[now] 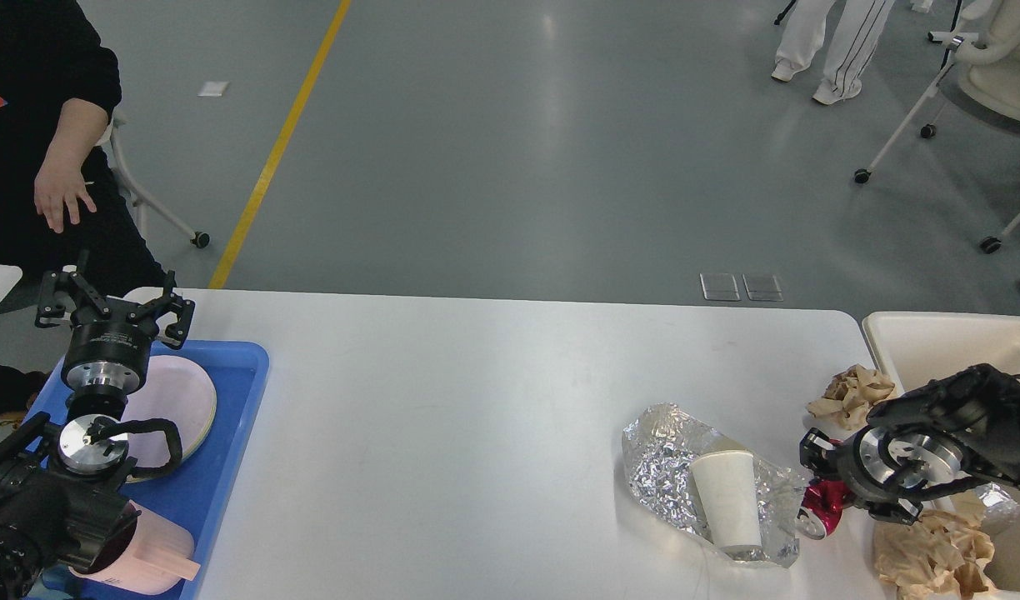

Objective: Tidy desktop
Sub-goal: 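Lower the right gripper onto the red can and grasp it, then lift the red can and drop it into the white bin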

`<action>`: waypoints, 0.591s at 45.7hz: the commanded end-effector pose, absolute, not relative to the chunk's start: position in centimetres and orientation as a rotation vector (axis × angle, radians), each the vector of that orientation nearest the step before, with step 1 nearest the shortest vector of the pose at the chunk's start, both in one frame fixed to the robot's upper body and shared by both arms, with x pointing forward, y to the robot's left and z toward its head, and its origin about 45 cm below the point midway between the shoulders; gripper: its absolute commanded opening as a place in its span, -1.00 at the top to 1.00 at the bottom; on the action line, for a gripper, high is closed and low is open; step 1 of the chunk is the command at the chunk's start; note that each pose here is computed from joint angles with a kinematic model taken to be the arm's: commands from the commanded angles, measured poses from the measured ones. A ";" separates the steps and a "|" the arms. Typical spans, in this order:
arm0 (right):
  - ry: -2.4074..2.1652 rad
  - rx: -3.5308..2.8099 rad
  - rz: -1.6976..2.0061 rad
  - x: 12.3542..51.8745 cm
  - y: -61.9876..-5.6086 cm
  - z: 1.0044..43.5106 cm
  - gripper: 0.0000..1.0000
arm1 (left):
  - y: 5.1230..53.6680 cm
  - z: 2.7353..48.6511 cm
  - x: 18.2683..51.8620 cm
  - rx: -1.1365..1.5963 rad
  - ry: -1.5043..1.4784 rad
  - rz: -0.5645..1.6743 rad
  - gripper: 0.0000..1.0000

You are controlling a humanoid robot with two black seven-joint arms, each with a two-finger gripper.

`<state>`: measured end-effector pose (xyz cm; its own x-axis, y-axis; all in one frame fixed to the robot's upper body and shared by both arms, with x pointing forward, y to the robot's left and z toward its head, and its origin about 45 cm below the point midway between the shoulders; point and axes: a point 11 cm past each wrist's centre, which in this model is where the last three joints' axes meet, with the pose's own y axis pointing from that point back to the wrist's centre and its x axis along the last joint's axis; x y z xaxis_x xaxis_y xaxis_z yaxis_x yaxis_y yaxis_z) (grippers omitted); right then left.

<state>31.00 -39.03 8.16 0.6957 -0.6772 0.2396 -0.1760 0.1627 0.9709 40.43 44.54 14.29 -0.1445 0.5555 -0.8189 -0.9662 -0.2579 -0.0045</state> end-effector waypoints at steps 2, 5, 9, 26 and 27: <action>-0.818 1.417 -0.378 33.3 -38.9 10.9 1.00 | 44.5 14.3 40.4 -0.873 0.665 1.670 -0.93; -0.874 1.432 -0.364 34.6 -39.6 13.5 1.00 | 44.6 14.3 40.4 -0.872 0.664 1.670 -0.93; -0.911 1.476 -0.369 35.6 -39.6 16.8 1.00 | 44.5 14.3 40.5 -0.874 0.665 1.668 -0.93; -0.969 1.787 -0.262 40.7 -38.1 33.0 1.00 | 44.6 14.3 40.4 -0.872 0.664 1.670 -0.93; -0.973 1.803 -0.251 40.9 -38.0 33.9 1.00 | 44.6 14.3 40.4 -0.872 0.664 1.670 -0.93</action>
